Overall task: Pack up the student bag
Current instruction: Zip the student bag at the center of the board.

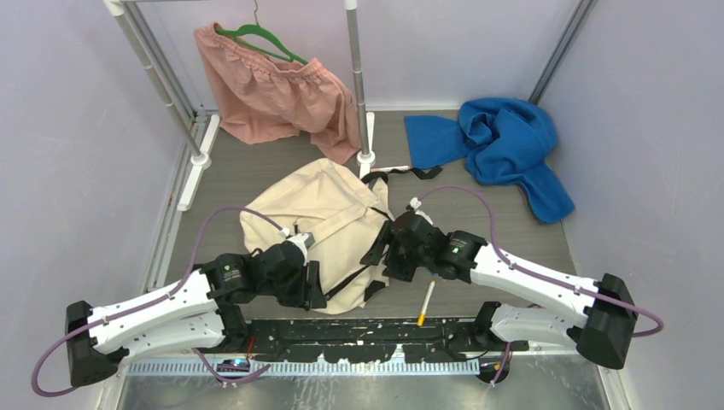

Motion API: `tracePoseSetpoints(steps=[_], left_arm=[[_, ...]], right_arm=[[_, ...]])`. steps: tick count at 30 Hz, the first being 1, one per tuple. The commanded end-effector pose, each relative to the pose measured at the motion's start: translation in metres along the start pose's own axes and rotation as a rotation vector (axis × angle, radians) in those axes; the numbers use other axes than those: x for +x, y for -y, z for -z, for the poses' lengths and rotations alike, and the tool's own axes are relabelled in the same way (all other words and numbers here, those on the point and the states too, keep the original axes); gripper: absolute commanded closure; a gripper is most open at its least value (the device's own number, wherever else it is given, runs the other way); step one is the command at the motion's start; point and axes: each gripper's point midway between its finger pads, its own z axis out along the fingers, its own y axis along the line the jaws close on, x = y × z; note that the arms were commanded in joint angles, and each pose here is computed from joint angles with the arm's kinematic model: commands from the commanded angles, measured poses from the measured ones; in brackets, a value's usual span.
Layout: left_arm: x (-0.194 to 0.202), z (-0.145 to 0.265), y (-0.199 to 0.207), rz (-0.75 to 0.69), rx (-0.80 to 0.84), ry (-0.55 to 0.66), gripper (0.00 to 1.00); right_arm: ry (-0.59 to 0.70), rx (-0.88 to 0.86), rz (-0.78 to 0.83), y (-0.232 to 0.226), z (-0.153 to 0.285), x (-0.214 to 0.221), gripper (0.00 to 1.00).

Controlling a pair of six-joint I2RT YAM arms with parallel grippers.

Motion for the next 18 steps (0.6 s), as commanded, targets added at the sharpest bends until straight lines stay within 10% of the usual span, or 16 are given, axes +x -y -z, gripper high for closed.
tracePoseSetpoints(steps=[1,18], left_arm=[[-0.005,0.011,0.007,-0.034,0.017,0.01,0.45],[-0.014,0.024,0.003,-0.098,0.021,0.072,0.4]], right_arm=[[0.071,-0.029,-0.074,-0.027,-0.006,-0.01,0.31],[0.119,0.035,-0.101,-0.02,-0.017,-0.014,0.5]])
